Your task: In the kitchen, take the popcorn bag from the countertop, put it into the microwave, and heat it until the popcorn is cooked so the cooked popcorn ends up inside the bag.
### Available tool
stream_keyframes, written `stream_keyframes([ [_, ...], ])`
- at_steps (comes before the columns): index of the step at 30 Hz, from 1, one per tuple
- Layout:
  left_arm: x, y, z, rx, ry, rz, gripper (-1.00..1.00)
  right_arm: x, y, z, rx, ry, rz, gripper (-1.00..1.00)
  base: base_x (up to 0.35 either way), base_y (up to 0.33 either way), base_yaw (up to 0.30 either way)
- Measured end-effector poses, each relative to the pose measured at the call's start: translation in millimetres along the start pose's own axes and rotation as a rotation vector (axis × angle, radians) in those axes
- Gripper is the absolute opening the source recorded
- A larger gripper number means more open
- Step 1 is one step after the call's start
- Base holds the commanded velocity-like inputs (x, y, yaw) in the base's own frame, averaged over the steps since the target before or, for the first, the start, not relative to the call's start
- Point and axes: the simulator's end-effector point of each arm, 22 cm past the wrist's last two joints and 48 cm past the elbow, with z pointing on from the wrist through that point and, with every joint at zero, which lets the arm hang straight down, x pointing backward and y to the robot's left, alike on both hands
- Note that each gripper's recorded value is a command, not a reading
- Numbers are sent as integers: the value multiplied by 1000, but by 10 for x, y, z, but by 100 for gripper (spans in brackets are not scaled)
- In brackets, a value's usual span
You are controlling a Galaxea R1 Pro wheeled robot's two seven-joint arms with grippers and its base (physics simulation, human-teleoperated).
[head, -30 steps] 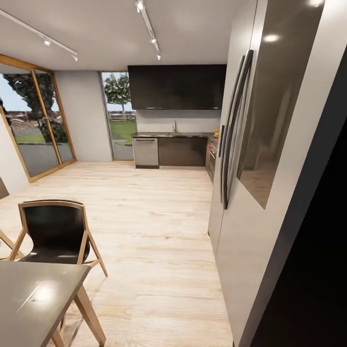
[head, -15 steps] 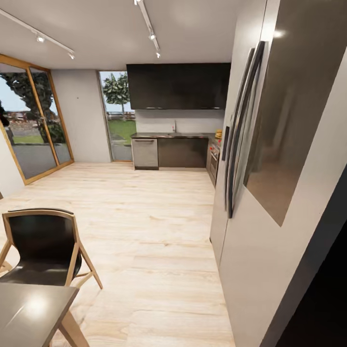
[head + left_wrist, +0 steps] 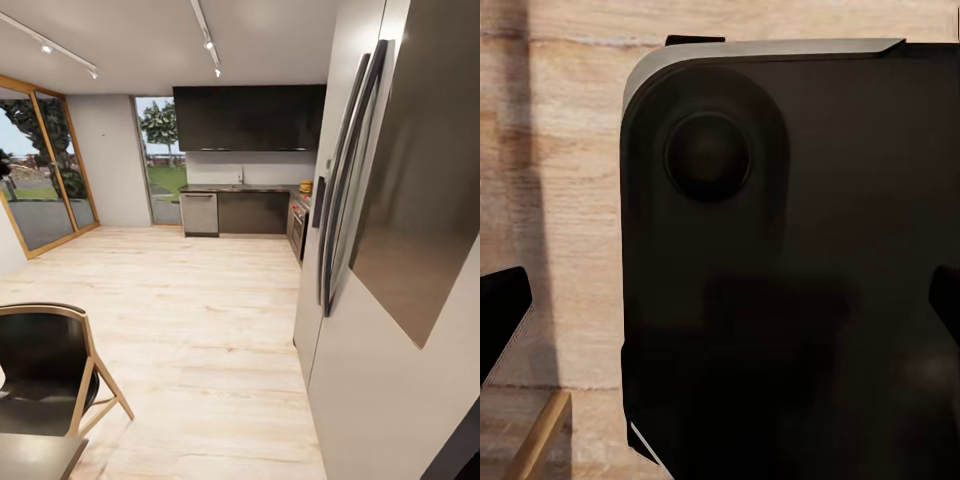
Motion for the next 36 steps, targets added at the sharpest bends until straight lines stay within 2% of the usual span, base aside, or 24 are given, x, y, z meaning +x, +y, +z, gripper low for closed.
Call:
stream_keyframes([
  [36, 0, 0, 0, 0, 0, 0, 100, 1, 10, 0, -1, 0, 0, 100, 298, 1, 0],
])
